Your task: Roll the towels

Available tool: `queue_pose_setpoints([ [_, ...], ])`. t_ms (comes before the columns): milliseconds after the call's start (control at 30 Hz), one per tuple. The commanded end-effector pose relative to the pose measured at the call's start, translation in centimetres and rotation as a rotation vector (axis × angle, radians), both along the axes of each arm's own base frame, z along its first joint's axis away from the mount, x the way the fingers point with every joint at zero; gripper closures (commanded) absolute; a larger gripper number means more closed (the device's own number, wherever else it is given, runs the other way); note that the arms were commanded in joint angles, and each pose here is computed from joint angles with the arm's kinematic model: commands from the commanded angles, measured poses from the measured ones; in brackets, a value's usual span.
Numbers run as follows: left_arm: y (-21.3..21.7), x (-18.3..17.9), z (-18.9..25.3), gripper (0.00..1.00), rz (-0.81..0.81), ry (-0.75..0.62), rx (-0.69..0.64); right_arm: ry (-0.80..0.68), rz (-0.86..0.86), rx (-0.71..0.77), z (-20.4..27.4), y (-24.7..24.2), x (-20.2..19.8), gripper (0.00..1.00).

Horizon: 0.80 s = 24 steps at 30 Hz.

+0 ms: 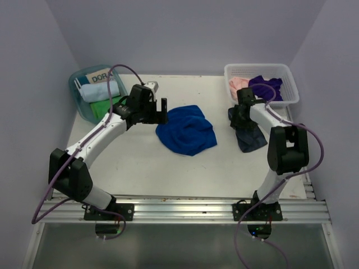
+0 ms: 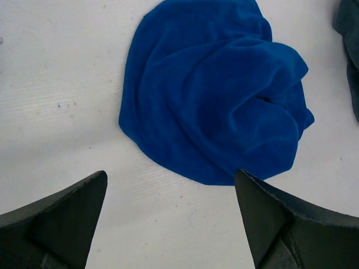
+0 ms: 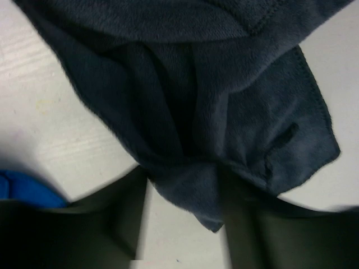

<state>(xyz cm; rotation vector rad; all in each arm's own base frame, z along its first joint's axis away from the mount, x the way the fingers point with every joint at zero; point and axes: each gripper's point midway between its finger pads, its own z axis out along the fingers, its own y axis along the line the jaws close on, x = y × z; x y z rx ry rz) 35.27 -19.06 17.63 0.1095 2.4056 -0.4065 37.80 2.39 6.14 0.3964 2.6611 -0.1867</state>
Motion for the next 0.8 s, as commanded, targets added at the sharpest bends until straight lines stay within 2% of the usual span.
queue_pose_setpoints([
  [0,-2.3,-0.8,-0.5,0.00,-0.059,0.011,-0.043,-0.091,-0.029,0.022,0.0,-0.6,4.0,0.59],
  [33,-3.0,-1.2,-0.8,0.00,-0.078,0.020,-0.043,-0.080,-0.024,0.035,-0.2,-0.5,4.1,0.72],
  [67,-3.3,-1.3,-1.1,0.00,-0.083,0.027,-0.042,-0.062,-0.023,0.037,-0.2,-0.6,3.8,0.91],
  [100,-3.6,-1.5,-1.6,0.00,-0.093,0.039,-0.038,-0.073,-0.026,0.039,0.5,-0.5,3.9,1.00],
  [133,-4.0,-1.9,-2.0,0.00,-0.103,0.050,-0.036,-0.090,-0.030,0.049,1.6,-0.5,3.7,1.00],
  [267,-4.7,-2.4,-3.5,0.00,-0.122,0.084,-0.031,-0.329,-0.042,0.066,10.4,-0.8,3.2,1.00],
  [300,-4.9,-2.4,-3.8,0.00,-0.123,0.092,-0.032,-0.438,-0.052,0.067,14.5,-1.1,3.1,1.00],
  [367,-5.1,-2.4,-4.1,0.00,-0.130,0.100,-0.039,-0.527,-0.081,0.041,18.1,-1.9,3.2,1.00],
  [467,-5.4,-2.4,-4.3,0.00,-0.132,0.107,-0.041,-0.642,-0.113,0.029,23.7,-2.7,5.6,1.00],
  [667,-5.0,-3.0,-4.9,0.00,-0.114,0.132,-0.040,-0.698,-0.188,-0.022,26.5,-4.9,11.6,1.00],
  [700,-4.8,-3.4,-5.2,0.00,-0.112,0.138,-0.035,-0.748,-0.209,-0.014,28.6,-5.6,12.5,1.00],
  [767,-4.5,-3.7,-5.5,0.00,-0.104,0.146,-0.032,-0.721,-0.227,-0.011,26.7,-6.2,15.1,1.00],
])
